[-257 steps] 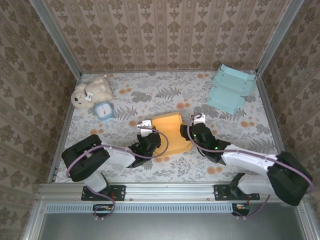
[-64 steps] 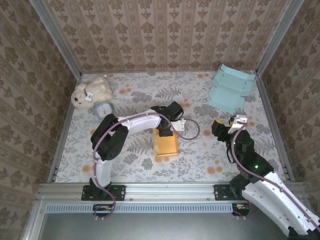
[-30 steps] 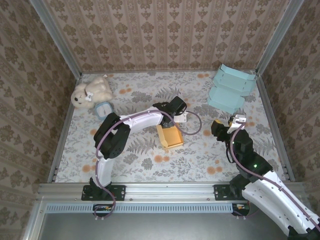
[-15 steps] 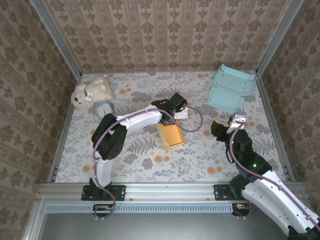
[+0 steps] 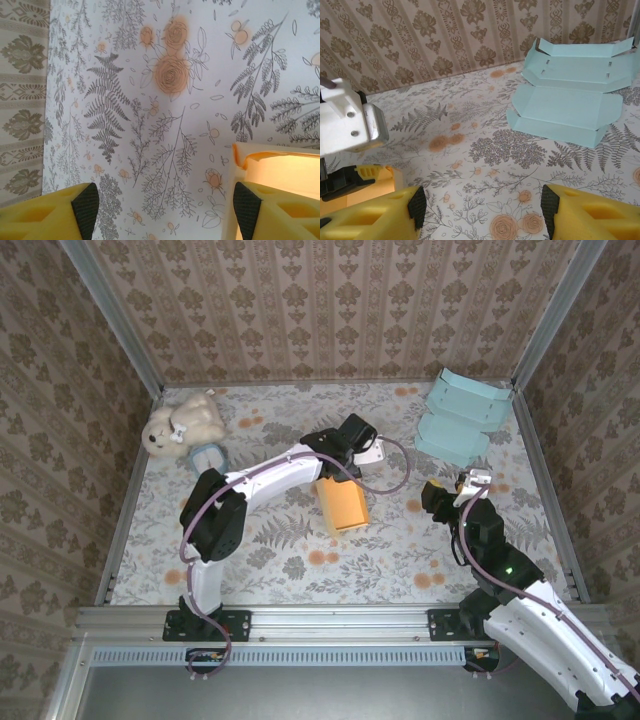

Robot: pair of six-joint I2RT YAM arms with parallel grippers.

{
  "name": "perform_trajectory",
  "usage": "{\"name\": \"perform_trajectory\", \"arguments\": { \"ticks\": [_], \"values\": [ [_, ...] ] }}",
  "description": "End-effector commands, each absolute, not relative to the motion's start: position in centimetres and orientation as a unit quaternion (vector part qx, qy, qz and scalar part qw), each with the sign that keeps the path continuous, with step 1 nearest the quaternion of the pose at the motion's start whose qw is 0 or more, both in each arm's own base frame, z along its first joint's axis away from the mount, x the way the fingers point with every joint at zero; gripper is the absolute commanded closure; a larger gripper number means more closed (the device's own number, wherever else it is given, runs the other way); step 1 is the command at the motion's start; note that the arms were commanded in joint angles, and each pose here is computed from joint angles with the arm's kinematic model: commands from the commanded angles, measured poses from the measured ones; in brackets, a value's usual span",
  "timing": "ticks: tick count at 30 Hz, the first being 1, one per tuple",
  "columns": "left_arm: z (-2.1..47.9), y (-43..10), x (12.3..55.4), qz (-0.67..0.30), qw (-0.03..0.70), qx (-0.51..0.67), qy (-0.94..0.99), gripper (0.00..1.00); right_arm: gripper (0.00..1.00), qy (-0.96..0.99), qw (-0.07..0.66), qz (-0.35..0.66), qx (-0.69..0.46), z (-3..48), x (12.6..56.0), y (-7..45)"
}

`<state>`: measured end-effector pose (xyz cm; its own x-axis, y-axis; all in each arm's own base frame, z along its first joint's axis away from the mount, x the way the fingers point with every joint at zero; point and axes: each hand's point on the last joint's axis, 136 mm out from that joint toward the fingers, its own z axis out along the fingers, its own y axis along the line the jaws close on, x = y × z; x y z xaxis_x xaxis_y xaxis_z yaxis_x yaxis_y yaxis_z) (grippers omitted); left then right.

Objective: Fold the paper box

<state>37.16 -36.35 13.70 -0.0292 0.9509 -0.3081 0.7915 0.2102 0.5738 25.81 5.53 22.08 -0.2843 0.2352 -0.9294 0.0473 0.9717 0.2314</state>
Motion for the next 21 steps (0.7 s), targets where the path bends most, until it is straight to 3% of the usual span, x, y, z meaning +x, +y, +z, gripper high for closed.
{"name": "perform_trajectory", "arguments": {
  "ticks": [1,7,14,21],
  "values": [
    [18.2,-37.5,37.6,0.097,0.381,0.586,0.709,0.26,0.35,0.792,0.597,0.090,0.092,22.3,26.0,5.7],
    [19.0,-37.3,37.2,0.095,0.368,0.600,0.704,0.24,0.35,0.793,0.595,0.093,0.091,22.2,26.0,5.8],
    [18.9,-35.0,38.5,0.169,0.348,0.607,0.694,0.20,0.35,0.793,0.594,0.095,0.093,22.2,26.0,5.9],
    [17.2,-35.1,38.7,0.139,0.348,0.600,0.707,0.17,0.35,0.797,0.590,0.097,0.089,22.0,26.1,6.1]
  ]
}}
